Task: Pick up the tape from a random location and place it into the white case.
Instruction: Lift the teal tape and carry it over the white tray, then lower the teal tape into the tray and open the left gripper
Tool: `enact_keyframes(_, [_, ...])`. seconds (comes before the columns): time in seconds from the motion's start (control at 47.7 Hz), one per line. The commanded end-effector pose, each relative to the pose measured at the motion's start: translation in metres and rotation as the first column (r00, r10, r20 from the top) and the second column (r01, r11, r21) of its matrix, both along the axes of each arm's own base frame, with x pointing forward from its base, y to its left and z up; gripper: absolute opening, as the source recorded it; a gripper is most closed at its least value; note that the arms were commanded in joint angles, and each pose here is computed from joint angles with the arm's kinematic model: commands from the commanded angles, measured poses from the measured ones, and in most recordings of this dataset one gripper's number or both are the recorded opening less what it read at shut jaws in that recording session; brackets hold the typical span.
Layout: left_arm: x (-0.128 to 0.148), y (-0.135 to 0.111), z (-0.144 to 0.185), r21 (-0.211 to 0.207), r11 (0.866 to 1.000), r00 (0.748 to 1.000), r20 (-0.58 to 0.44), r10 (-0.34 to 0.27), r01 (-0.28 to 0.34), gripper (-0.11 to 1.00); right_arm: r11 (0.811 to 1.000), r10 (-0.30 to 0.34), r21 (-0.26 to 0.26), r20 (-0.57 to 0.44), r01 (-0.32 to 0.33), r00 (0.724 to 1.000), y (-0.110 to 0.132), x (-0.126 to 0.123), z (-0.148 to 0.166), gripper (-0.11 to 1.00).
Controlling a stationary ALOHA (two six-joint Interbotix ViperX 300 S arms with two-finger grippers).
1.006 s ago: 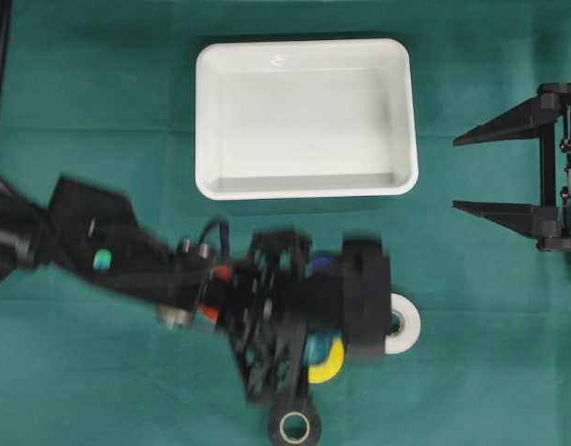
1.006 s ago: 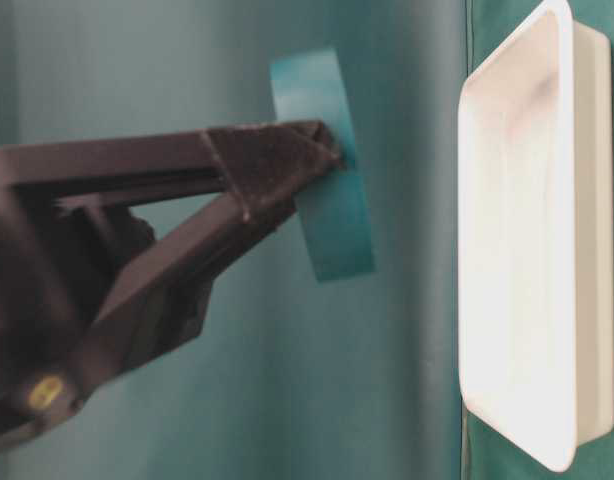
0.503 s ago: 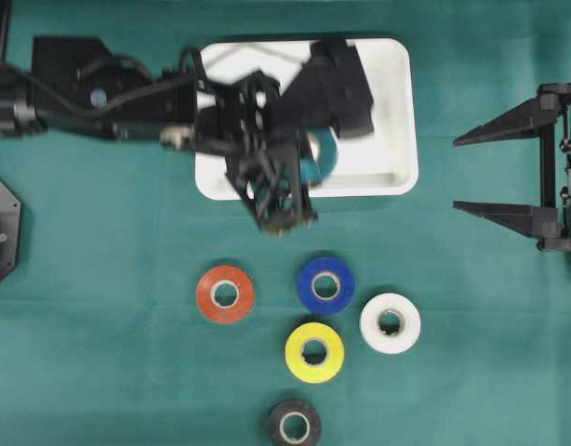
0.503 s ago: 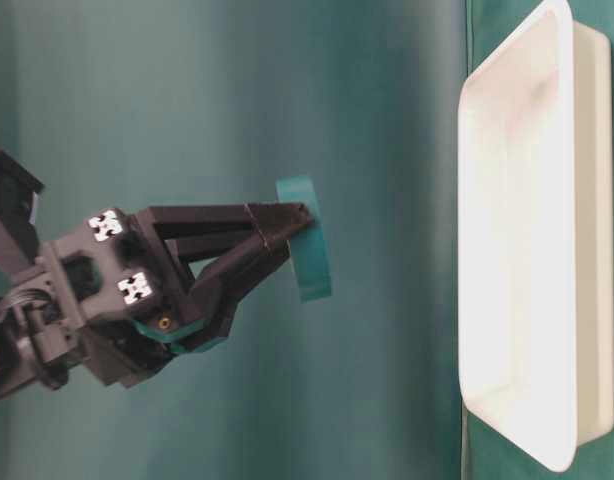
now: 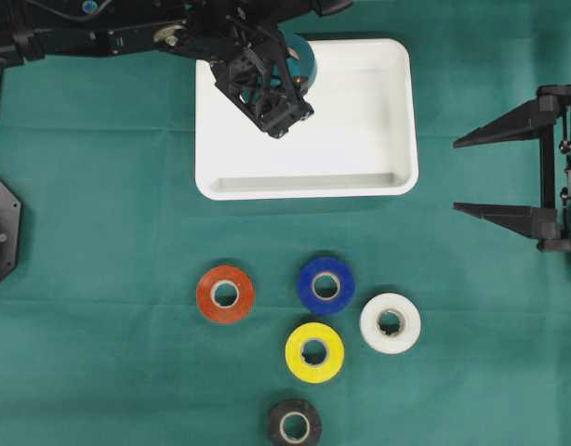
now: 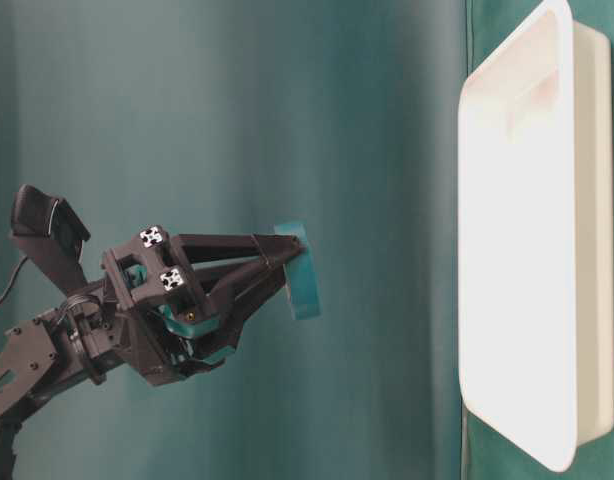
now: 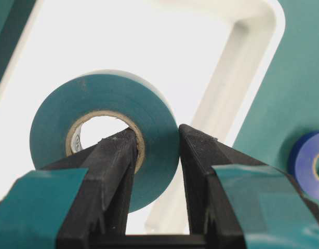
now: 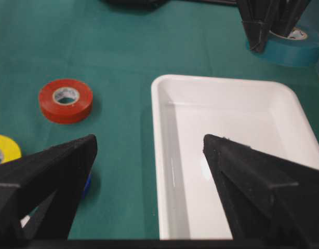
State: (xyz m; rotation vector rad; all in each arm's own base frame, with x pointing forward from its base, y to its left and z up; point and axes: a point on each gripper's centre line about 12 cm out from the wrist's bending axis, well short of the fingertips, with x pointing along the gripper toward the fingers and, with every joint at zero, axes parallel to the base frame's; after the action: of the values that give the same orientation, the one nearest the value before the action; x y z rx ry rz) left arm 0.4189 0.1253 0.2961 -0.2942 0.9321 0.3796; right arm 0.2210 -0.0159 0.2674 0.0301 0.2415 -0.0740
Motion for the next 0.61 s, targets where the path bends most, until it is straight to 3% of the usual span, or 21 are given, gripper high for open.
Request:
enact_keyframes(0.0, [-0.0042, -0.0010, 0.0207, 0.019, 1.000, 0.998, 0.055, -0.001, 0.000, 0.21, 1.000, 0.001, -0.005, 0.024, -0.001, 1.000, -0.0002, 0.0025, 0.0089, 0.93])
enact_keyframes(0.587, [-0.0029, -0.0022, 0.0158, 0.013, 1.000, 0.997, 0.071, -0.002, 0.001, 0.21, 1.000, -0.001, 0.004, 0.025, 0.001, 1.000, -0.0002, 0.0025, 0.0089, 0.93])
